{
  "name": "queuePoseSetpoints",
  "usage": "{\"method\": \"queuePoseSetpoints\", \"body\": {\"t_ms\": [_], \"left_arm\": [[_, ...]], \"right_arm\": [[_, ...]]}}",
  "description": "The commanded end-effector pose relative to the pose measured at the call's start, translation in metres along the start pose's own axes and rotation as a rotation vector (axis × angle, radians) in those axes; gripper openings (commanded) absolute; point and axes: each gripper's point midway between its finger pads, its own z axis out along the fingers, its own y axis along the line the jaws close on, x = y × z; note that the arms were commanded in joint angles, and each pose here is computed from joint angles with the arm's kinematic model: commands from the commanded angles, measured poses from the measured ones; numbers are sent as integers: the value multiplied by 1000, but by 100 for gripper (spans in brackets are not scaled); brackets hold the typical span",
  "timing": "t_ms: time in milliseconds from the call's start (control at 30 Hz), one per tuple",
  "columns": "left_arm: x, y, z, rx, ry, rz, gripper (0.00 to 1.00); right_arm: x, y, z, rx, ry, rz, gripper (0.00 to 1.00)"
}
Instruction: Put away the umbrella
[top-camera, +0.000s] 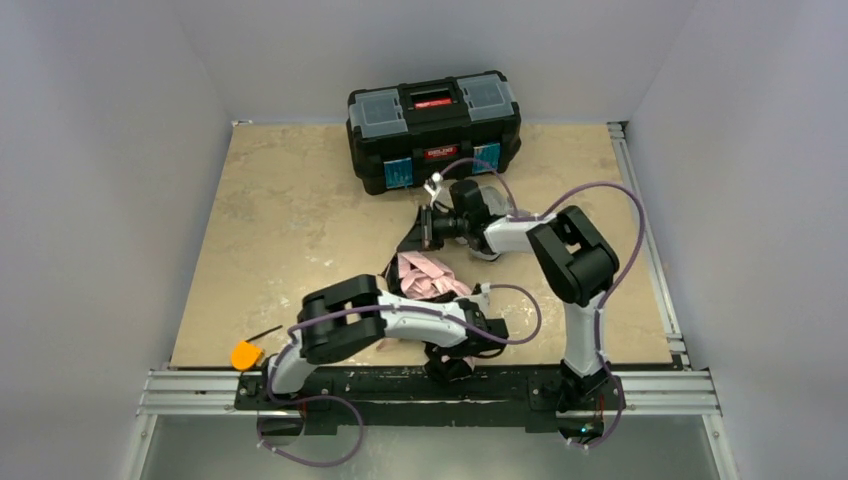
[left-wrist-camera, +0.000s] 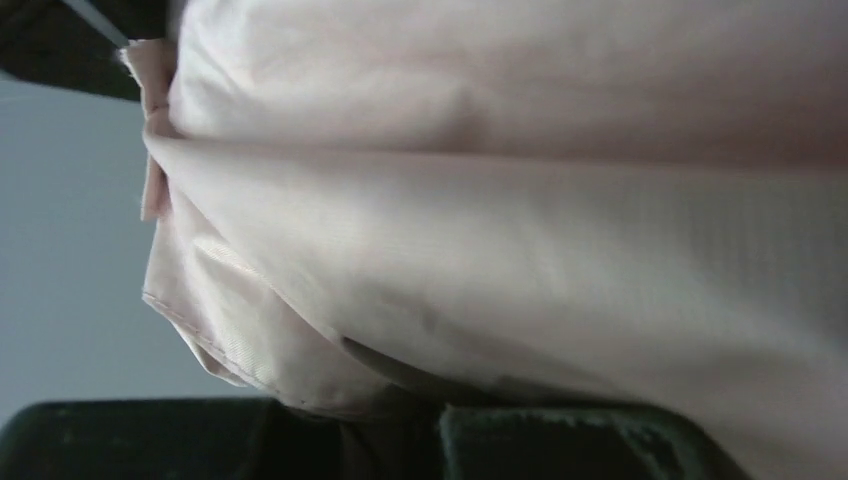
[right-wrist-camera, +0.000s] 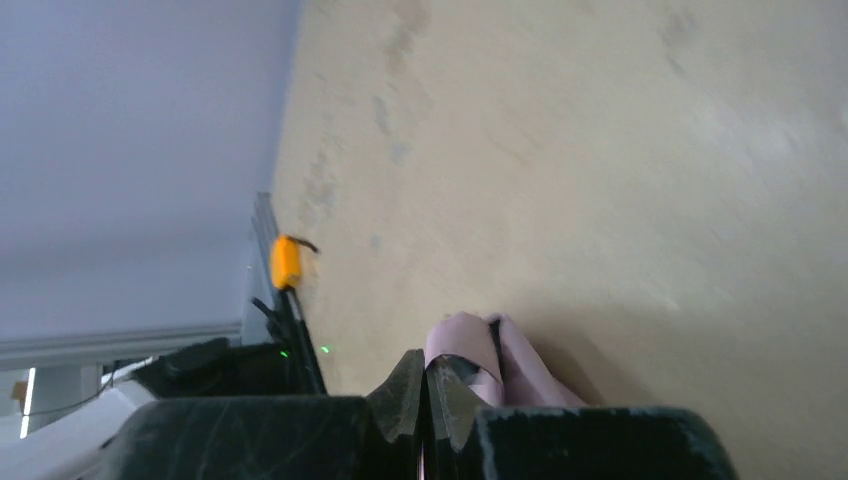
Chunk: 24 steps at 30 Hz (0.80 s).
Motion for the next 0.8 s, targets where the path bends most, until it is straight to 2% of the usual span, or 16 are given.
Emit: {"method": "queuePoseSetpoints", "body": {"t_ms": [0,167,300,367,400,433,467,633,767], "left_arm": [[7,-27,-1,-8,51,-31,0],[11,-43,-7,83,78,-12,1],[7,-40,-26,220,61,20,44],[1,-28,-40,277,33,17,63],[-2,-22,-46,319,19,15,81],[-5,-14,-52,348,5,14,92],[-8,-7,-58,392,-6,6,97],[-18,29,-75,549,-56,-89,100],[-22,42,-86,679,-89,-183,100]], "right_arm": [[54,-74,7,136,43,155,0],[83,-96,3,173,74,192,0],[80,-89,-2,173,68,165,0],[76,-85,-4,174,63,149,0],[74,-83,-4,173,61,142,0],[72,-82,-5,175,56,137,0],[71,-81,-5,175,56,134,0],[66,-75,-6,164,49,120,0],[65,-73,-6,159,49,113,0]]}}
